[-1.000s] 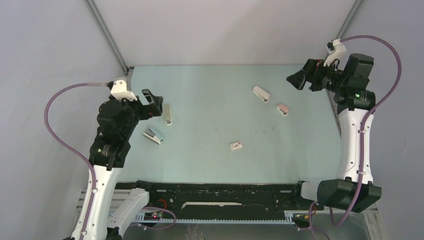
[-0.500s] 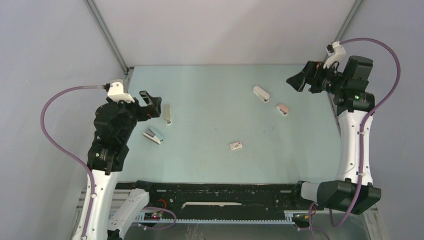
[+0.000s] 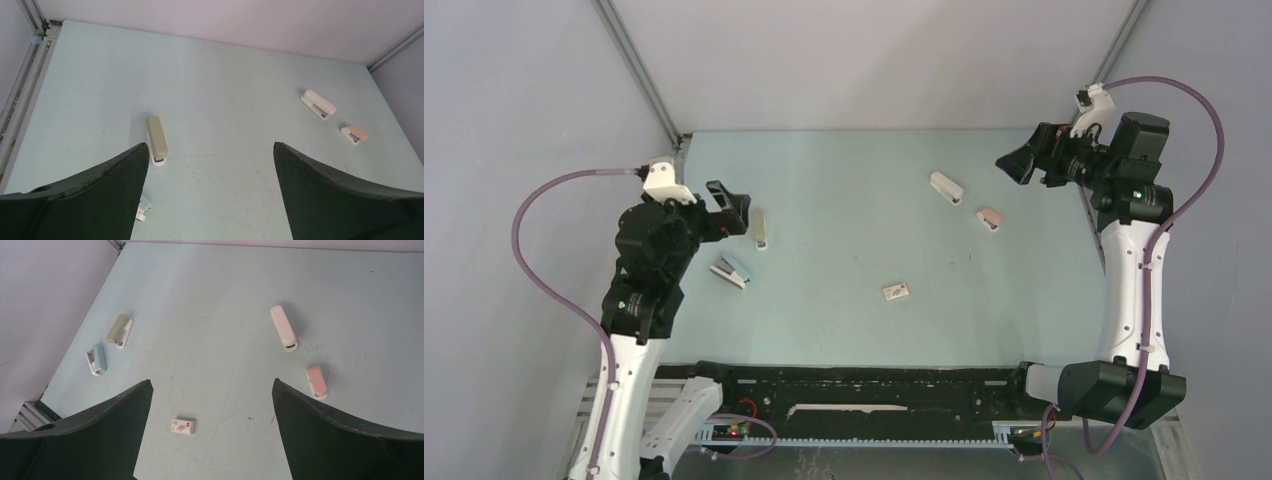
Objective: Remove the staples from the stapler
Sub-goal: Reset both arms
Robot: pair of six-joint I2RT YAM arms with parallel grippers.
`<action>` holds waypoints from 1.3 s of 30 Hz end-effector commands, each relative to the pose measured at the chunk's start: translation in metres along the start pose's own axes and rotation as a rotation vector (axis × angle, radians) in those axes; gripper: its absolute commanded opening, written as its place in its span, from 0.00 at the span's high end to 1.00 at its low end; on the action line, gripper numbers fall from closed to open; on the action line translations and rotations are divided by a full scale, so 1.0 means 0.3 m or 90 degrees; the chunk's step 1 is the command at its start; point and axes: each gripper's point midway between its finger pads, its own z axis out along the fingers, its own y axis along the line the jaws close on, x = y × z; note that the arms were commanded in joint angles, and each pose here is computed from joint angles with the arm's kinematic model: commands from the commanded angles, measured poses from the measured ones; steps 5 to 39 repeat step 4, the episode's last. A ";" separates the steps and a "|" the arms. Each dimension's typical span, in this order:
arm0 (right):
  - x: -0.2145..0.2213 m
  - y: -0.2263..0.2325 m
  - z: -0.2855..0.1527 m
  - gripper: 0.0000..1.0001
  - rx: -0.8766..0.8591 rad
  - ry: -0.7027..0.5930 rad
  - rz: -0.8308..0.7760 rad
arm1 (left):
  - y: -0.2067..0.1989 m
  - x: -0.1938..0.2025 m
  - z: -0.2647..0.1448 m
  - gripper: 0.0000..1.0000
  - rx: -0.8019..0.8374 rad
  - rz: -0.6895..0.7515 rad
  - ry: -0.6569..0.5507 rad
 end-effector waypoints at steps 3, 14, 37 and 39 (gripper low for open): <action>-0.022 0.020 -0.022 0.00 -0.008 -0.020 -0.024 | 0.003 0.014 0.014 0.00 0.005 -0.009 0.000; -0.023 0.022 -0.022 0.00 -0.010 -0.021 -0.025 | 0.003 0.014 0.015 0.00 0.005 -0.009 0.000; -0.023 0.022 -0.022 0.00 -0.010 -0.021 -0.025 | 0.003 0.014 0.015 0.00 0.005 -0.009 0.000; -0.023 0.022 -0.022 0.00 -0.010 -0.021 -0.025 | 0.003 0.014 0.015 0.00 0.005 -0.009 0.000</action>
